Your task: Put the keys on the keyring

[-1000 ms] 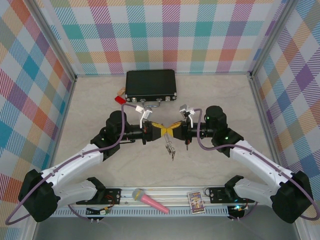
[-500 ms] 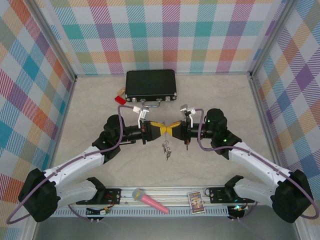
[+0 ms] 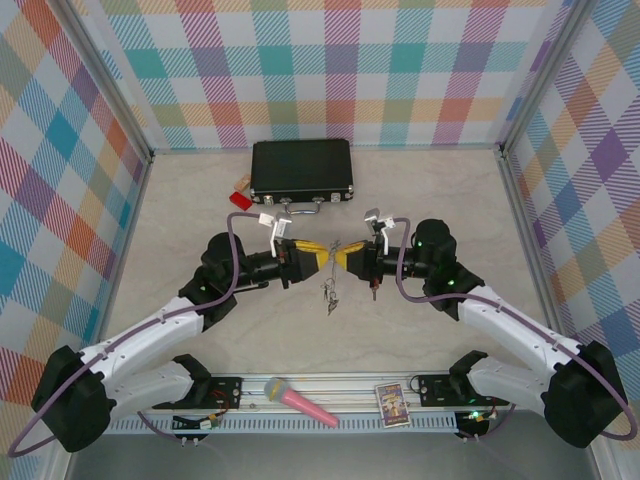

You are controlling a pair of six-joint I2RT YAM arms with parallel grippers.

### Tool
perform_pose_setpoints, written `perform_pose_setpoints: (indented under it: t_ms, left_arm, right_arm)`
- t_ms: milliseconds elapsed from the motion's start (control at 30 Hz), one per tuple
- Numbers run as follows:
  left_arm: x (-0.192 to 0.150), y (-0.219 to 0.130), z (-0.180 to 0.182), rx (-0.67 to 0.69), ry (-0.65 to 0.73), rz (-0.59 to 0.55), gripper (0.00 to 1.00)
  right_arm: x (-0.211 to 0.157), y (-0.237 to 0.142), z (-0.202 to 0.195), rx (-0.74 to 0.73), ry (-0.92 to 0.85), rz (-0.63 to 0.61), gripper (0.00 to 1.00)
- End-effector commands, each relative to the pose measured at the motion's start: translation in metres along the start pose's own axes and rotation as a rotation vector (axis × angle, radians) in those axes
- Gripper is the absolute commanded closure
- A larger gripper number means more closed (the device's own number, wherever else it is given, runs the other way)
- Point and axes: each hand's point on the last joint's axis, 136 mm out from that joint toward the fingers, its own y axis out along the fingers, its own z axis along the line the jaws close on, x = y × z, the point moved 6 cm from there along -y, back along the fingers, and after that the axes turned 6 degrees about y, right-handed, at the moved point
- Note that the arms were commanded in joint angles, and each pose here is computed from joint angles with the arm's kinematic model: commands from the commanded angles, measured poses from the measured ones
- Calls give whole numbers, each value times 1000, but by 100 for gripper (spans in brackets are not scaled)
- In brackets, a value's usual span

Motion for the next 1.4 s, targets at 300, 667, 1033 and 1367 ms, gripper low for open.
perform_pose_setpoints:
  t_ms: [300, 667, 1033, 1367]
  left_arm:
    - [-5, 10, 1, -85, -49, 8, 69]
    - [-7, 11, -3, -143, -68, 23, 77]
    - [-4, 4, -11, -153, -47, 1, 83]
    - [-3, 4, -9, -134, -48, -5, 100]
  right_arm:
    - [12, -6, 11, 35, -51, -57, 100]
    - [12, -4, 9, 33, -48, -57, 100]
    - [10, -6, 4, 15, -39, -60, 100]
    - [8, -5, 5, 35, -38, -48, 100]
